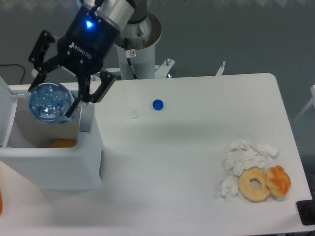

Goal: Place the plastic bottle in the trash can
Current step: 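Lower the bottle into the bin opening, then open the gripper to drop the bottle and lift away from the bin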

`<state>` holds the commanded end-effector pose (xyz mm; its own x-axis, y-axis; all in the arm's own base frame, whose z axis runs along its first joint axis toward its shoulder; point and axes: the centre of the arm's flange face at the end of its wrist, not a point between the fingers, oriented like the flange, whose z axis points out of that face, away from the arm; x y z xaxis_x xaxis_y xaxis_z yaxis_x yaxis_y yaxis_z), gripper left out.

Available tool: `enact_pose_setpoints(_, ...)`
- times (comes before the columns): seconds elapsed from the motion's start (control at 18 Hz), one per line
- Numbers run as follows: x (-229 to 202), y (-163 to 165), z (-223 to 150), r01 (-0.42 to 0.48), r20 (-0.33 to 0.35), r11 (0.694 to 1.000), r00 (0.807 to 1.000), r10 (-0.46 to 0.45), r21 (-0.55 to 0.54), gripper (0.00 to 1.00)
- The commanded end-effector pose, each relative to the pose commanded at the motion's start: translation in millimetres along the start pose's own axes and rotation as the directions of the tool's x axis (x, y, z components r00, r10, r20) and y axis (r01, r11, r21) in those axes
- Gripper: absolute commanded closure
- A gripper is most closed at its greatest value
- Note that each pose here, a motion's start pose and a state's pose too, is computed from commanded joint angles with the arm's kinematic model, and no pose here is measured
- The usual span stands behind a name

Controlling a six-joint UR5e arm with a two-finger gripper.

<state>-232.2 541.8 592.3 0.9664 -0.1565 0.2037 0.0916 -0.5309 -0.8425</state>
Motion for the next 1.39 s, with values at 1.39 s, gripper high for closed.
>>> enact_pose_setpoints(1.39,27.5,30.0,44.7,-0.034,-0.085,0.997,0.996,0.029,-0.064,0.16)
